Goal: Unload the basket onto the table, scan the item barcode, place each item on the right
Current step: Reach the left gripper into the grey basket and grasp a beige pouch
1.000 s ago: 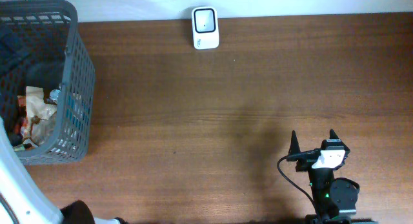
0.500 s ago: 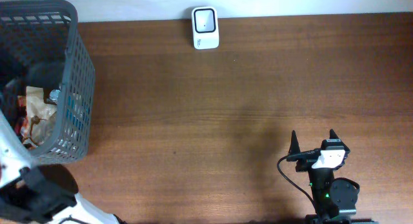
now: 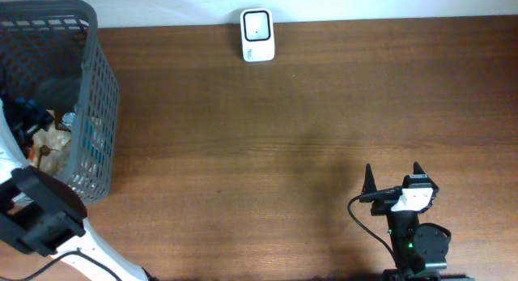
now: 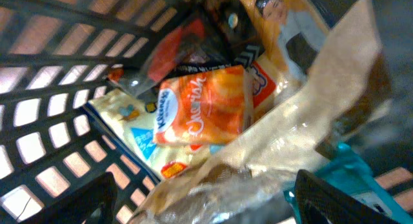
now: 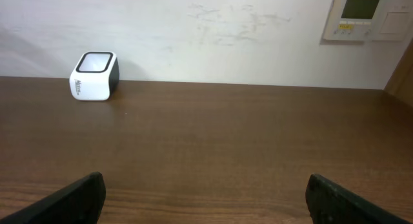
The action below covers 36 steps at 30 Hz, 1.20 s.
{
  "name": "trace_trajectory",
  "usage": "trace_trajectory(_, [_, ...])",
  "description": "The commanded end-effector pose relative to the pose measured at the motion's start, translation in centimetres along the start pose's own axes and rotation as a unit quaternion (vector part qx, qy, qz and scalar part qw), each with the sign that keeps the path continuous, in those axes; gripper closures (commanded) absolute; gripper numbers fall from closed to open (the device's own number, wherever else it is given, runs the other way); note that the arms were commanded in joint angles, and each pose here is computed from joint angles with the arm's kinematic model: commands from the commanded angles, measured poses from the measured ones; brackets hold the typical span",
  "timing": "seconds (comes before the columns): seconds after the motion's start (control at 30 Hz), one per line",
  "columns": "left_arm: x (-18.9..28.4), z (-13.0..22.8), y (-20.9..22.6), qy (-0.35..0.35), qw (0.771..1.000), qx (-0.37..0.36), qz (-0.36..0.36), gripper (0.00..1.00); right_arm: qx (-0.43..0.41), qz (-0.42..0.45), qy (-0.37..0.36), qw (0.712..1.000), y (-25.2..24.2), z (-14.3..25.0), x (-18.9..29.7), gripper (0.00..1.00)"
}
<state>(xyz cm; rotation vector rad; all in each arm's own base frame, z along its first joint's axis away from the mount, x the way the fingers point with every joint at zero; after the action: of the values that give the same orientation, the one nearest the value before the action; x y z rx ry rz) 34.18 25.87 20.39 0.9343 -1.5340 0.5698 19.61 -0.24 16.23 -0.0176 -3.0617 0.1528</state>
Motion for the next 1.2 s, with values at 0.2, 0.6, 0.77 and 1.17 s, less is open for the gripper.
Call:
trace_trajectory(0.2, [-5.9, 2.0, -1.6, 0.049, 0.997, -0.061, 0.026, 0.07, -0.002, 0.007, 0.003, 1.000, -0.2, 0.3, 0.0, 0.02])
trace_trajectory(0.6, [-8.1, 3.1, -2.2, 0.065, 0.994, -0.070, 0.043, 0.92, -0.002, 0.007, 0.003, 1.000, -0.2, 0.3, 0.0, 0.02])
trace_trajectory(0.77, [-2.9, 0.7, -2.9, 0.031, 0.993, -0.063, 0.092, 1.00, -0.002, 0.007, 0.003, 1.000, -0.2, 0.3, 0.0, 0.02])
trace_trajectory(1.17, [13.2, -1.8, -2.3, -0.130, 0.965, -0.050, 0.220, 1.00, -0.002, 0.007, 0.003, 1.000, -0.2, 0.3, 0.0, 0.02])
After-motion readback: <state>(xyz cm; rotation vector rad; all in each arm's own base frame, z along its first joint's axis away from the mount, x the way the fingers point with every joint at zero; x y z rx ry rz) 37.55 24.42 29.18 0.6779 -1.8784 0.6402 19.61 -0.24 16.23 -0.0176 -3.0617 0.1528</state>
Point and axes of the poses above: each gripper's point midway between its finger pads, its own x axis back along the fingers, its own y axis along the line the jaws close on, z = x × y, the point moved 5 cm from there along x, back along the fingers, and after that the axes turned 4 degrees about x, right-handed, at the moved point
